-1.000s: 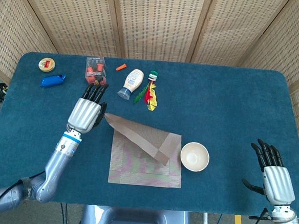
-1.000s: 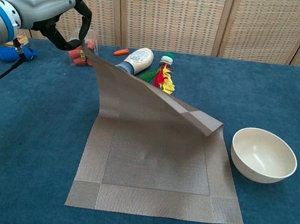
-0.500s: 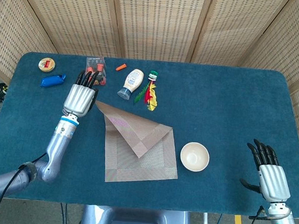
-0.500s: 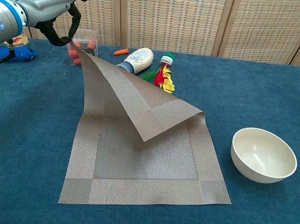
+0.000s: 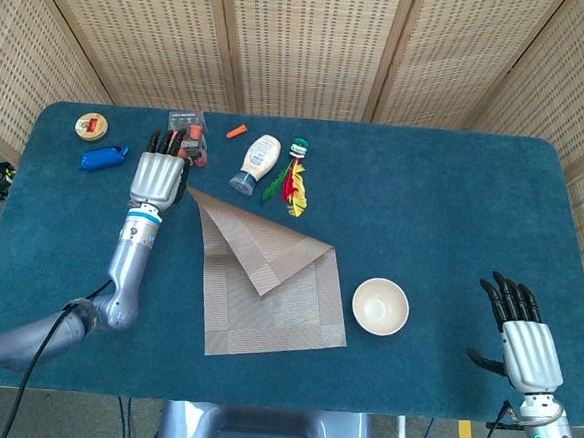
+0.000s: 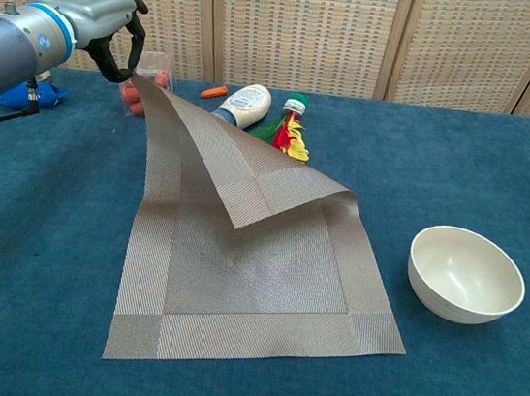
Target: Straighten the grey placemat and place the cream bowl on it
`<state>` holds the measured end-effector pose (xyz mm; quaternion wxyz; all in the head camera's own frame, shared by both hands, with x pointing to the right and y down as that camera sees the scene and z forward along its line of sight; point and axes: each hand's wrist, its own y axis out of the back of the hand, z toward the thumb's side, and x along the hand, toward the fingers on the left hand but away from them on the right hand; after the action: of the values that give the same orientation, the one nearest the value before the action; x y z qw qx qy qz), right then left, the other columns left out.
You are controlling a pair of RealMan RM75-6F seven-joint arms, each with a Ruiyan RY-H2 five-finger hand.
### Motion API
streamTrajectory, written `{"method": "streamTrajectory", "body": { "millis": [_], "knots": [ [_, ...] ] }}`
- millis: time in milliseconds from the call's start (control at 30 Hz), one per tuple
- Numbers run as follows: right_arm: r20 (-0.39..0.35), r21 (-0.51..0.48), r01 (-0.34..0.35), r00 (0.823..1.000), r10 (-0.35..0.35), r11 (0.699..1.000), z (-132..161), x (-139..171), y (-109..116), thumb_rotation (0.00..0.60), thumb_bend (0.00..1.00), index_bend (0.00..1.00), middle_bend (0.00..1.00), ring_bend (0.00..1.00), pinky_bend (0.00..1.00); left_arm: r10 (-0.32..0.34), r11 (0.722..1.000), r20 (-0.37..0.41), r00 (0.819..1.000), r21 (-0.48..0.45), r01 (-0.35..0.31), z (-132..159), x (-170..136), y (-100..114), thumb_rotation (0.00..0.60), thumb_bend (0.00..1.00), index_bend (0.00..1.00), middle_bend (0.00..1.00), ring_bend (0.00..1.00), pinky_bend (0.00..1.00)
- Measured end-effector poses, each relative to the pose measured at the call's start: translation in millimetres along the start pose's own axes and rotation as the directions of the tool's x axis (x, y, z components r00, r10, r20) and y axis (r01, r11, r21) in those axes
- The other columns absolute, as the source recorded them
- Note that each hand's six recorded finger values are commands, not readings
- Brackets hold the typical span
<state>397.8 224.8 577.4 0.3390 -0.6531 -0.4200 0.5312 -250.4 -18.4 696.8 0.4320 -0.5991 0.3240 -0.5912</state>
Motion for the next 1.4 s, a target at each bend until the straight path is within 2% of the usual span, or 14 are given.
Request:
{"method": "streamTrajectory", "body": {
  "millis": [333, 800, 967, 1133, 1233, 1300, 1400],
  "knots": [
    [-0.003, 0.020, -0.006, 1.000, 0.006, 1.000, 2, -1, -5, 0.600, 0.16, 0.12, 0.00, 0.00, 0.00, -0.045, 0.999, -0.095, 0.994, 0.012, 0.047, -2, 23, -11, 0.600, 0.52, 0.54, 0.00, 0.00, 0.00],
    [-0.011, 0.036, -0.017, 1.000, 0.017, 0.999, 6, -2, -10, 0.600, 0.16, 0.13, 0.00, 0.00, 0.00, -0.146, 0.984, -0.207, 0.967, 0.074, 0.165, -7, 35, -37, 0.600, 0.52, 0.51, 0.00, 0.00, 0.00],
    [-0.014, 0.039, -0.019, 1.000, 0.019, 0.999, 8, -2, -12, 0.600, 0.16, 0.13, 0.00, 0.00, 0.00, -0.157, 0.980, -0.228, 0.961, 0.084, 0.180, -9, 37, -40, 0.600, 0.52, 0.50, 0.00, 0.00, 0.00],
    [-0.015, 0.042, -0.018, 1.000, 0.019, 0.999, 8, -3, -12, 0.600, 0.16, 0.13, 0.00, 0.00, 0.00, -0.146, 0.983, -0.227, 0.963, 0.077, 0.168, -7, 38, -39, 0.600, 0.52, 0.48, 0.00, 0.00, 0.00],
    [-0.013, 0.041, -0.018, 1.000, 0.018, 0.999, 8, -3, -12, 0.600, 0.16, 0.13, 0.00, 0.00, 0.00, -0.134, 0.985, -0.229, 0.964, 0.076, 0.155, -7, 40, -38, 0.600, 0.51, 0.43, 0.00, 0.00, 0.00],
    [-0.012, 0.041, -0.019, 1.000, 0.020, 0.999, 8, -3, -12, 0.600, 0.16, 0.13, 0.00, 0.00, 0.00, -0.130, 0.985, -0.231, 0.964, 0.081, 0.153, -8, 40, -38, 0.600, 0.47, 0.37, 0.00, 0.00, 0.00],
    [-0.012, 0.042, -0.022, 1.000, 0.022, 0.999, 7, -3, -13, 0.600, 0.16, 0.13, 0.00, 0.00, 0.00, -0.131, 0.984, -0.233, 0.964, 0.084, 0.154, -9, 41, -40, 0.600, 0.34, 0.20, 0.00, 0.00, 0.00]
  ]
}}
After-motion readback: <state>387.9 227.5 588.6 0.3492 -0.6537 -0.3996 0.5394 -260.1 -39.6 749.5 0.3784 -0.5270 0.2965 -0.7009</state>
